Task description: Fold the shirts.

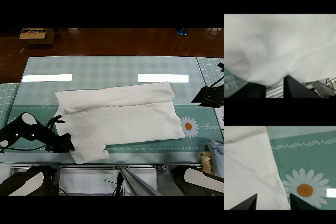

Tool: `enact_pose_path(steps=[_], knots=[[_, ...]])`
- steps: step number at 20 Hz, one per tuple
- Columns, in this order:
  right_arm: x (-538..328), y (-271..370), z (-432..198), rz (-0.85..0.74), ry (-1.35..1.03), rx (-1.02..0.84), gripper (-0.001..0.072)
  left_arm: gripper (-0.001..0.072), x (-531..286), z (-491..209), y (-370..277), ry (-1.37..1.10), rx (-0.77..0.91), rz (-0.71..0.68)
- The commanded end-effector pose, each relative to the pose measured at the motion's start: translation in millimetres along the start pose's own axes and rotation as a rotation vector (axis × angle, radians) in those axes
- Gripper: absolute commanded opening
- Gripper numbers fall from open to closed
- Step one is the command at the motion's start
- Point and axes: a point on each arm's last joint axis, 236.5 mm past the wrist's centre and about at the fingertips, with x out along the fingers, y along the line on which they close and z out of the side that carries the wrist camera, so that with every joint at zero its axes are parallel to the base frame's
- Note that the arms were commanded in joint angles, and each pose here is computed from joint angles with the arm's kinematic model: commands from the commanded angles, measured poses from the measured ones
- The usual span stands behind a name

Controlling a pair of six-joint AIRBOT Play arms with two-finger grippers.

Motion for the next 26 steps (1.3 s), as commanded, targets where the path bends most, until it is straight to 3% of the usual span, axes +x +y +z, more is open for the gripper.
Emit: enact_pose_path(steps=[1,2,4,9,10,17,20,21,24,26], knots=[[-0.4,-3.2,-1.8,-0.012,0.006,0.009,0.0496,0.0074,9.6,3.3,-1.9,0.003,0.029,0.022],[-0.6,-10.0,-3.8,-0.041,0.015,0.007,0.0496,0.0019,9.2,2.2,-2.1,0.007,0.035,0.021],[-1.8,-33.7,-13.1,-0.131,0.05,0.01,0.0496,0.0018,9.0,-0.6,-2.2,0.019,0.052,0.019],[39.2,-56.1,-78.4,0.02,0.197,0.205,0.0499,0.0018,8.9,-3.9,-3.0,0.033,0.053,0.016],[50.8,-55.6,-89.4,0.051,0.214,0.221,0.0538,0.0019,8.8,-6.4,-3.3,0.043,0.053,0.014],[96.9,-29.5,-119.8,0.166,0.256,0.208,0.0544,0.0018,8.9,-3.6,-3.3,0.032,0.052,0.015],[119.4,-19.2,-115.5,0.119,0.234,0.196,0.0529,0.0018,8.9,-2.2,-6.5,0.025,0.048,0.002],[125.4,-14.8,-112.8,0.1,0.226,0.203,0.0483,0.0019,8.9,-2.1,-6.4,0.025,0.047,0.002],[129.0,5.4,-114.4,0.096,0.258,0.138,0.0059,0.0019,5.1,4.4,-8.6,0.004,0.057,0.003],[115.6,23.8,-114.2,0.153,0.288,0.052,0.0019,0.0018,-7.5,14.9,-17.7,-0.022,0.092,-0.001]])
